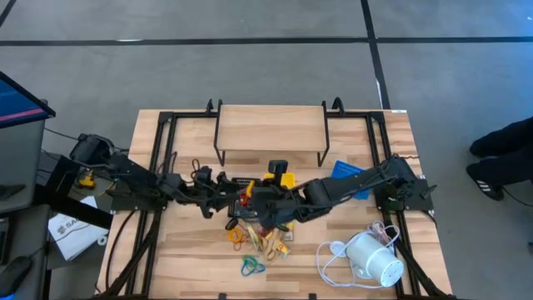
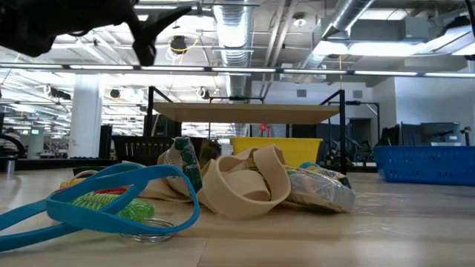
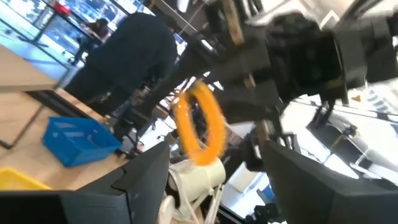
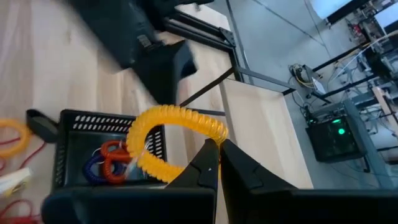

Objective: Pick & Place Office Desk Supplies
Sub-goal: Put the yellow spring keychain into the black bin, then put the green spring keychain into the black bin

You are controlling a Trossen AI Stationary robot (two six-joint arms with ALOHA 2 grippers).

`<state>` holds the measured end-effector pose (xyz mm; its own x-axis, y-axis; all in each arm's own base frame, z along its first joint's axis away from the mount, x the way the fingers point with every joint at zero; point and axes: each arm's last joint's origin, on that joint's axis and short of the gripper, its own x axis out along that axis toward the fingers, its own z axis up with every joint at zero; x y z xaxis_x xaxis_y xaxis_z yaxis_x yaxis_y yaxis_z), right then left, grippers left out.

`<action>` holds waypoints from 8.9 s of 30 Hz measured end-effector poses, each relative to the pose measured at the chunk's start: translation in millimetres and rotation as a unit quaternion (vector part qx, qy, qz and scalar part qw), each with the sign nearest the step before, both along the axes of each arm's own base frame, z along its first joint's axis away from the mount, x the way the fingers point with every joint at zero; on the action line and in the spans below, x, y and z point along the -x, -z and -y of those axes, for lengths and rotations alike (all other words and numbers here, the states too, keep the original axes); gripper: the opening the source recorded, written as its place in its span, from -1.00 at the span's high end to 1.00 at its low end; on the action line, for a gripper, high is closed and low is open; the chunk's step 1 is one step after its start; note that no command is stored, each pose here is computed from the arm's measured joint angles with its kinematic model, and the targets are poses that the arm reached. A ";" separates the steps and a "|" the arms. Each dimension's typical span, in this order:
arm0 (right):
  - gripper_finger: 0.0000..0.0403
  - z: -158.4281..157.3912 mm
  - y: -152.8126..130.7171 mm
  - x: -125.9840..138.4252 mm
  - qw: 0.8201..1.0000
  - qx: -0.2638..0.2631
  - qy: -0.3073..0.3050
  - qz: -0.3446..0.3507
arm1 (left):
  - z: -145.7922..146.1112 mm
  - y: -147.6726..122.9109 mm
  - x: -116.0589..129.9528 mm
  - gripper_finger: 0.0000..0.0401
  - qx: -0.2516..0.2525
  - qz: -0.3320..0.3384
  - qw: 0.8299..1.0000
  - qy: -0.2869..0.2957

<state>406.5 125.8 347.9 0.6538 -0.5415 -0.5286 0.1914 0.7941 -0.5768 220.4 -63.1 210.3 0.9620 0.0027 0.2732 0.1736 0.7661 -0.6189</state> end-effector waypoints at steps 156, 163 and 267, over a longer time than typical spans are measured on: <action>0.15 -1.5 94.9 49.2 0.986 0.030 0.055 -0.155 | 86.3 72.8 -31.0 0.92 -0.079 -0.552 0.830 0.030; 0.15 3.5 75.2 59.5 0.990 0.010 0.074 -0.122 | 79.4 17.5 -26.9 0.98 -0.122 -0.446 0.886 0.030; 0.15 -70.8 104.2 84.6 0.979 -0.179 -0.049 -0.086 | 126.6 93.9 -69.1 0.19 -0.370 -0.466 0.764 0.250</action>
